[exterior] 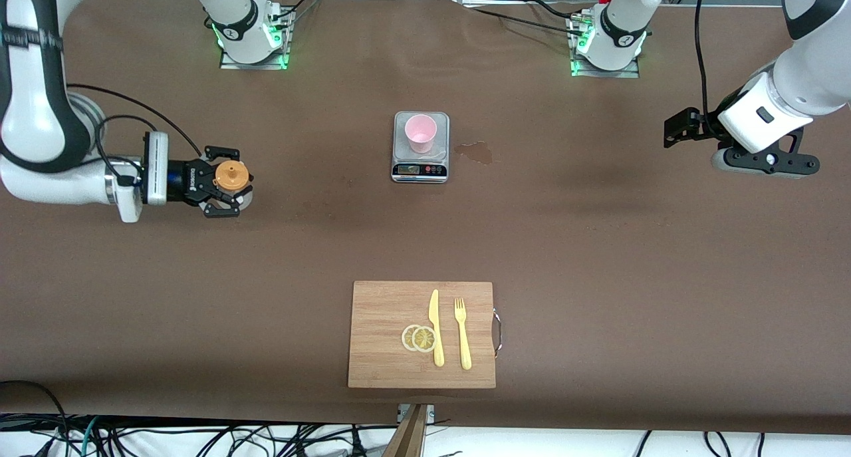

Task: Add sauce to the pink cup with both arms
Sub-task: 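Carry the bottle with the right gripper back beside the scale, then lower the bottle onto the table and open the right gripper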

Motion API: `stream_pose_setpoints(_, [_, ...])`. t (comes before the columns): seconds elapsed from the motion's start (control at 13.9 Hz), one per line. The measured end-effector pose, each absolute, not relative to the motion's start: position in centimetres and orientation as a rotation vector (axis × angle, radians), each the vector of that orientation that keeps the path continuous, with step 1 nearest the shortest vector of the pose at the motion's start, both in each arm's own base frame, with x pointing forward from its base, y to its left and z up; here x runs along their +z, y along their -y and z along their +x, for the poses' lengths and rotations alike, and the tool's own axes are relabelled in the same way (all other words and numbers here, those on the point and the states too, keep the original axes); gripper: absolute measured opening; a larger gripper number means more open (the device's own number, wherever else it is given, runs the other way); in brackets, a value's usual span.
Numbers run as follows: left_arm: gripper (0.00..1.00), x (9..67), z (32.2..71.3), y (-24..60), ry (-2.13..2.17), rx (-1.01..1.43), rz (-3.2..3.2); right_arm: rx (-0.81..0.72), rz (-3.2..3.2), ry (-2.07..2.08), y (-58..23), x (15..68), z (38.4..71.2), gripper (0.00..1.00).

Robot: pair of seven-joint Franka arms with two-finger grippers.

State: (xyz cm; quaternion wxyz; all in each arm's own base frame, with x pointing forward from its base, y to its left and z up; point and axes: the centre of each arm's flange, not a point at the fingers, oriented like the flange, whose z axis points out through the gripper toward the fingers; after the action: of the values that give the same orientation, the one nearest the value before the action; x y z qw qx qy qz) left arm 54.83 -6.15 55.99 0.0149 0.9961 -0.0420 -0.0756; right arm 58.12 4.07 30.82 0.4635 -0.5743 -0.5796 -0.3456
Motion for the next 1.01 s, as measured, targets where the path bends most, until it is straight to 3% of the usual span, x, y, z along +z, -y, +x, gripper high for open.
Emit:
stream_pose_setpoints(0.43, [1.00,56.0,54.8,6.1,0.131,-0.236,3.100,-0.983,-1.315,1.263,-5.6,18.1,57.2,0.20])
stream_pose_setpoints(0.79, [1.00,56.0,54.9,6.1,0.129,-0.235,3.100,-0.968,-1.253,1.215,-7.2,12.7,55.3,0.20])
stream_pose_setpoints(0.86, [1.00,56.0,54.9,6.1,0.129,-0.235,3.100,-0.962,-1.247,1.207,-7.2,12.1,55.1,0.24])
stream_pose_setpoints(1.01, [1.00,56.0,54.9,6.0,0.128,-0.235,3.100,-0.959,-1.240,1.201,-7.1,11.2,54.8,0.43])
